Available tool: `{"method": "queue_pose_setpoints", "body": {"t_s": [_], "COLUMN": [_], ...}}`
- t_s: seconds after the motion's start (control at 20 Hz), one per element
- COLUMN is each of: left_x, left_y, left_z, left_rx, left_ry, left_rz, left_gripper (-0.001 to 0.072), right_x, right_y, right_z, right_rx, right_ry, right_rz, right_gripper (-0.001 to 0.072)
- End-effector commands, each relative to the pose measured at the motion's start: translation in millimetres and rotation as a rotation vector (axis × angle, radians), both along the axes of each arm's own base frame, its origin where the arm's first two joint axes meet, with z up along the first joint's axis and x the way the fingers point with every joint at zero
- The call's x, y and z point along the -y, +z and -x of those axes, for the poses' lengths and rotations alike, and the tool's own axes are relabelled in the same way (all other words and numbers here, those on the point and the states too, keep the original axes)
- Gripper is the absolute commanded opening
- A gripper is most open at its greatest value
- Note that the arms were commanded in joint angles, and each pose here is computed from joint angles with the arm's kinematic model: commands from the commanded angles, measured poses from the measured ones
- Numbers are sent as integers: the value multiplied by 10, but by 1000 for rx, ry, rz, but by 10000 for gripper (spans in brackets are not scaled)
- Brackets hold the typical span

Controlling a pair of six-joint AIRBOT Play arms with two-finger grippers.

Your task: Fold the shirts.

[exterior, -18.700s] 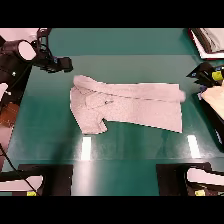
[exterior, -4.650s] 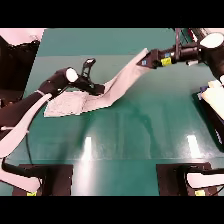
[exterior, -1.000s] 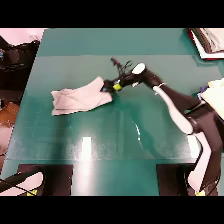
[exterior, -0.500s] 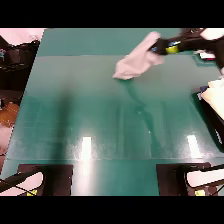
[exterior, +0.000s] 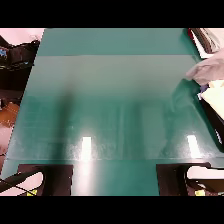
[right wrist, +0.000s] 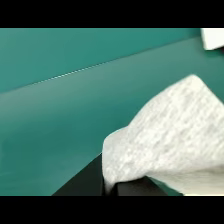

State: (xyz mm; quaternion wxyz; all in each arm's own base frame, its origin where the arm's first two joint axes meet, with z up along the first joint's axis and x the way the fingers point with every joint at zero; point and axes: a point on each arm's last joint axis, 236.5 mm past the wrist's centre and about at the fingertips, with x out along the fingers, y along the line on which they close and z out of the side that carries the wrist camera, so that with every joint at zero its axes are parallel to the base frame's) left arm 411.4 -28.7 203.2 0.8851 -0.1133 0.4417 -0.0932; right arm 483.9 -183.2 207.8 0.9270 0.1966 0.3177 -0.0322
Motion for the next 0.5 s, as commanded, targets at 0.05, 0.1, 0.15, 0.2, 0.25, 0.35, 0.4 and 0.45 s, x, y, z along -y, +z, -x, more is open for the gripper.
{"method": "queue_pose_setpoints", "body": {"t_s": [0.05, 0.1, 0.15, 0.2, 0.25, 0.35, 0.4, 0.45], "left_x": [57, 56, 57, 56, 56, 55, 56, 55], "left_y": [22, 20, 21, 20, 20, 20, 21, 19], "left_z": [0, 0, 0, 0, 0, -1, 1, 0], "left_rx": [3, 3, 4, 3, 3, 6, 11, 11], "left_ry": [-10, -10, -10, -10, -10, -16, -31, -32], "left_rz": [26, 25, 25, 25, 24, 19, 8, 7], "left_gripper": [22, 22, 22, 22, 22, 22, 23, 22], "right_x": [449, 466, 489, 486, 462, 507, 501, 484], "right_y": [189, 244, 308, 372, 429, 540, 600, 647], "right_z": [286, 320, 368, 413, 452, 574, 612, 653], "right_rx": [49, 59, 69, 77, 81, 81, 88, 88], "right_ry": [-75, -81, -81, -73, -63, -76, -73, -58], "right_rz": [-8, 0, 22, 47, 71, 130, 154, 192], "right_gripper": [8, 8, 8, 8, 8, 8, 8, 8]}}
